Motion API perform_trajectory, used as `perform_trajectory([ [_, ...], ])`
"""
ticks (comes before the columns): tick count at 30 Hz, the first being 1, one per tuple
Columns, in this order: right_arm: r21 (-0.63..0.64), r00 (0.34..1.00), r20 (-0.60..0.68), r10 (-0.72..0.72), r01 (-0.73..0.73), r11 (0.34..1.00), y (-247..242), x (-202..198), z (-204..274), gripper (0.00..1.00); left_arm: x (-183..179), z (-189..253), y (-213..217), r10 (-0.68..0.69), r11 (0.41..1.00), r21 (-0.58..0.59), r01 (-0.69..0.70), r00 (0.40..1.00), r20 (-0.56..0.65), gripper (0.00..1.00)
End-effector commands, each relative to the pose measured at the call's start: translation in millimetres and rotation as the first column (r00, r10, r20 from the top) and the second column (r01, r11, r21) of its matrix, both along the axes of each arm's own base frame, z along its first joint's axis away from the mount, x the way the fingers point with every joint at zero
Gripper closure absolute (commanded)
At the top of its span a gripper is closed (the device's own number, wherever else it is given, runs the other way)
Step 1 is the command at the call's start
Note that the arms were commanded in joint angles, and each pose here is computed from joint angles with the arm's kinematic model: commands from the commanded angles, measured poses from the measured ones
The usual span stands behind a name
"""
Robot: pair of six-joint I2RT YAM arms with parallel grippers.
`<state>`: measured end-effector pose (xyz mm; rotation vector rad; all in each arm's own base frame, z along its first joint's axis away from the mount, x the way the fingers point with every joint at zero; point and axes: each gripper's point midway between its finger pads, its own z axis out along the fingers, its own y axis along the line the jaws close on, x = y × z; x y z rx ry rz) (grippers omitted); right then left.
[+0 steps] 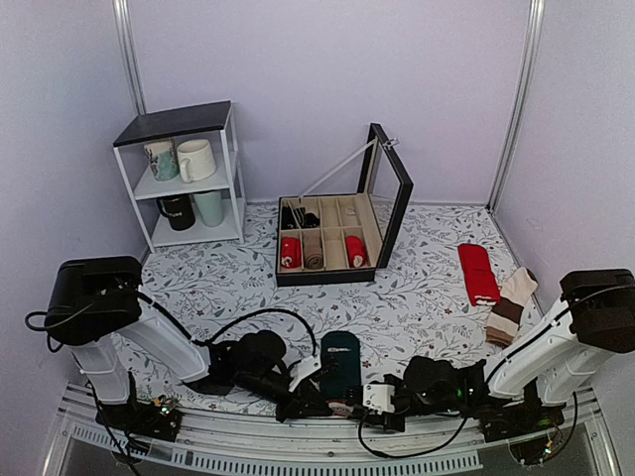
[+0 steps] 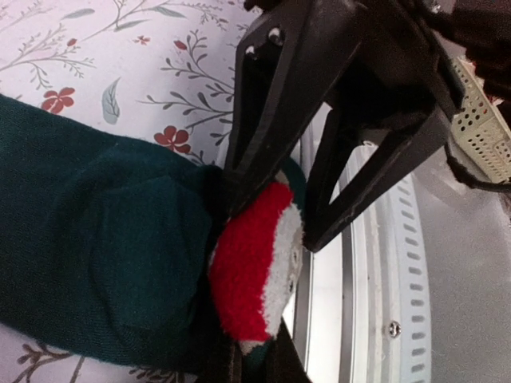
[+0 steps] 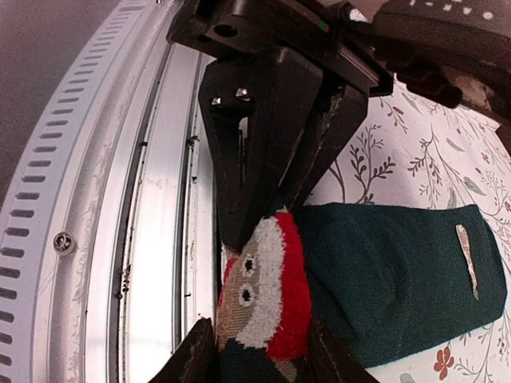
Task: Roll the socks
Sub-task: Roll the sock at the center of the board.
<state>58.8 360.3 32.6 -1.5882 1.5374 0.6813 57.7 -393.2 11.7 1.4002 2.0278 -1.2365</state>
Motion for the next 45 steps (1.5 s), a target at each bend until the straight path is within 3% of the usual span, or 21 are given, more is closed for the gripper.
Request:
perform_trajectory([
  [1, -0.058, 1.000, -0.010, -0.015, 0.015, 0.998, 3, 1, -13, 0.64, -16, -68, 57, 0.032, 0.956, 0.295, -0.001, 0.995, -0.100, 1.00],
  [6, -0.104, 0.997, -0.048, -0.067, 0.061, 0.993, 1, 4, -24, 0.91, -15, -66, 55, 0.031, 0.959, 0.282, -0.001, 0.994, -0.102, 1.00],
  [11, -0.116, 0.984, -0.131, -0.124, 0.109, 0.987, -9, 1, -32, 0.93, -4, -55, 48, 0.036, 0.969, 0.245, -0.028, 0.999, -0.027, 0.94],
  [14, -0.116, 0.972, -0.199, -0.122, 0.101, 0.988, -12, -5, -37, 0.93, 9, -28, 37, 0.041, 0.985, 0.162, -0.055, 0.995, 0.088, 0.77],
  [16, -0.110, 0.954, -0.264, -0.140, 0.115, 0.987, -14, -5, -39, 0.93, 19, -6, 30, 0.046, 0.993, 0.100, -0.066, 0.980, 0.191, 0.71],
  [22, -0.097, 0.875, -0.466, -0.129, 0.094, 0.991, -15, -6, -39, 0.93, 17, 57, 18, 0.019, 0.996, -0.086, 0.029, 0.859, 0.512, 0.69],
  [25, -0.110, 0.836, -0.535, -0.122, 0.074, 0.991, -17, -10, -40, 0.93, 10, 65, 20, -0.002, 0.990, -0.110, 0.084, 0.804, 0.594, 0.66],
  [32, -0.220, 0.722, -0.667, -0.182, 0.042, 0.974, -17, -13, -62, 0.92, 8, 40, 9, -0.078, 0.991, -0.039, 0.130, 0.776, 0.626, 0.65],
  [45, -0.294, 0.658, -0.714, -0.239, 0.028, 0.955, -24, -16, -79, 0.91, 11, 13, 11, -0.076, 0.996, 0.018, 0.082, 0.793, 0.605, 0.69],
])
